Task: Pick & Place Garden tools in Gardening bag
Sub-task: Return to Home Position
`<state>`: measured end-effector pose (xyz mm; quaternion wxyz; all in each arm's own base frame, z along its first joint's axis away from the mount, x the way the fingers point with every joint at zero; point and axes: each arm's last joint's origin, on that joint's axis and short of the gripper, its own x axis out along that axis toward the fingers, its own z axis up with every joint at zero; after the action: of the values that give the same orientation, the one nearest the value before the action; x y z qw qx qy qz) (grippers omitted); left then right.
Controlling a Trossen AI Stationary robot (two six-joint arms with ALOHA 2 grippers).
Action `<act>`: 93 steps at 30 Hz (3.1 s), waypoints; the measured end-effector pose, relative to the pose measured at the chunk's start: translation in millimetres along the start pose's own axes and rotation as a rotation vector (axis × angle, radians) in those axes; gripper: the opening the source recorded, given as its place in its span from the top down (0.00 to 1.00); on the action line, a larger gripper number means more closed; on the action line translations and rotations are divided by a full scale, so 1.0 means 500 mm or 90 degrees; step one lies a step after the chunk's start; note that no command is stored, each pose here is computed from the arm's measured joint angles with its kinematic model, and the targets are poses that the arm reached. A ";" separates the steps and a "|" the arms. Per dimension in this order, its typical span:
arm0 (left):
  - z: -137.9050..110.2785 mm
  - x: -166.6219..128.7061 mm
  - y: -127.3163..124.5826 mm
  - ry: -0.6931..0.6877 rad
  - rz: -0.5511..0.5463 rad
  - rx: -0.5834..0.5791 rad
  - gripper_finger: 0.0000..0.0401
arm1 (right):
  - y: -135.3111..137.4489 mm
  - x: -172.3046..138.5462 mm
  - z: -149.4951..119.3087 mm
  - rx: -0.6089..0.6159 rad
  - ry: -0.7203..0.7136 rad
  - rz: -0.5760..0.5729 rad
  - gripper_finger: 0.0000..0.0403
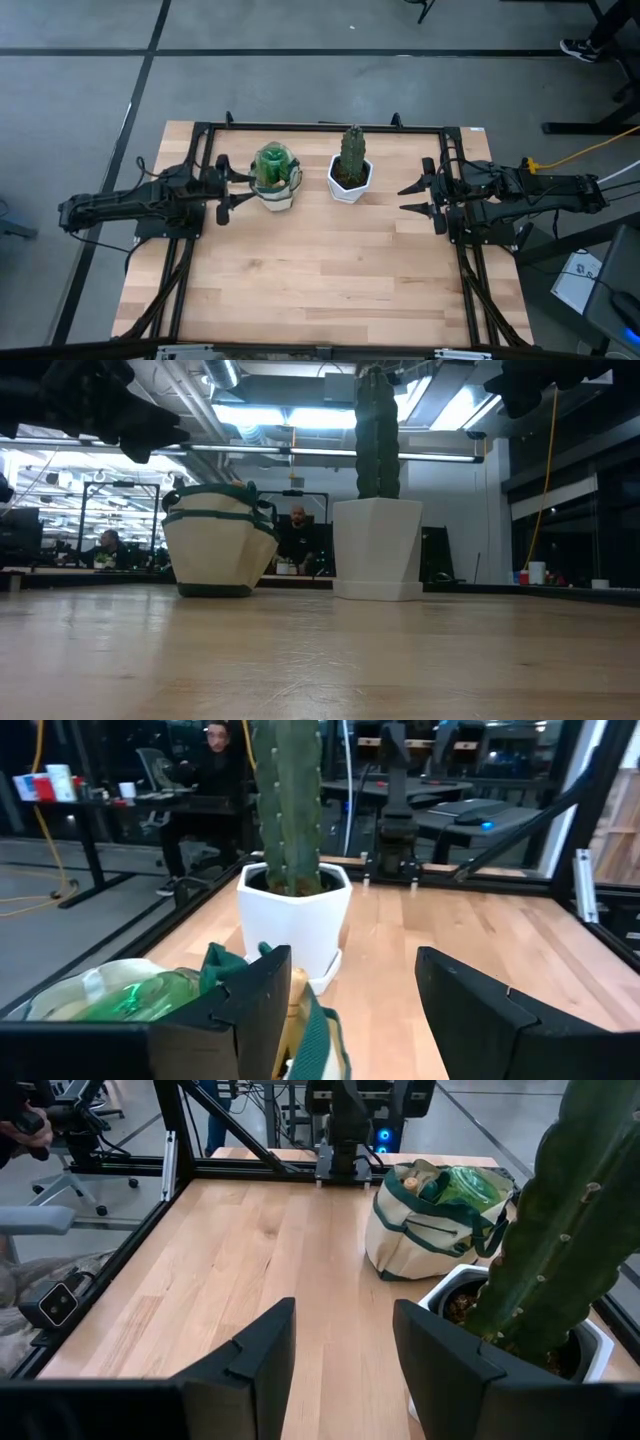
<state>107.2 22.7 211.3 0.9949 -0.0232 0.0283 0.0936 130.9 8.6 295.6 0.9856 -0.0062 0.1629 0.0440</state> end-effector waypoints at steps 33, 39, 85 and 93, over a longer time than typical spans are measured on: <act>-0.004 -0.007 -0.001 0.011 -0.008 0.000 0.47 | 0.000 0.000 0.000 0.000 0.000 0.000 0.57; -0.004 -0.007 -0.001 0.011 -0.008 0.000 0.47 | 0.000 0.000 0.000 0.000 0.000 0.000 0.57; -0.004 -0.007 -0.001 0.012 -0.007 0.000 0.47 | 0.000 0.000 0.000 0.000 0.000 0.000 0.57; -0.004 -0.007 -0.001 0.011 -0.007 0.000 0.47 | 0.000 0.000 0.000 0.000 0.000 0.000 0.57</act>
<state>103.8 21.6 209.4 0.9951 -0.0243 0.0370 0.0878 131.0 8.7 295.5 0.9856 -0.0064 0.1632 0.0441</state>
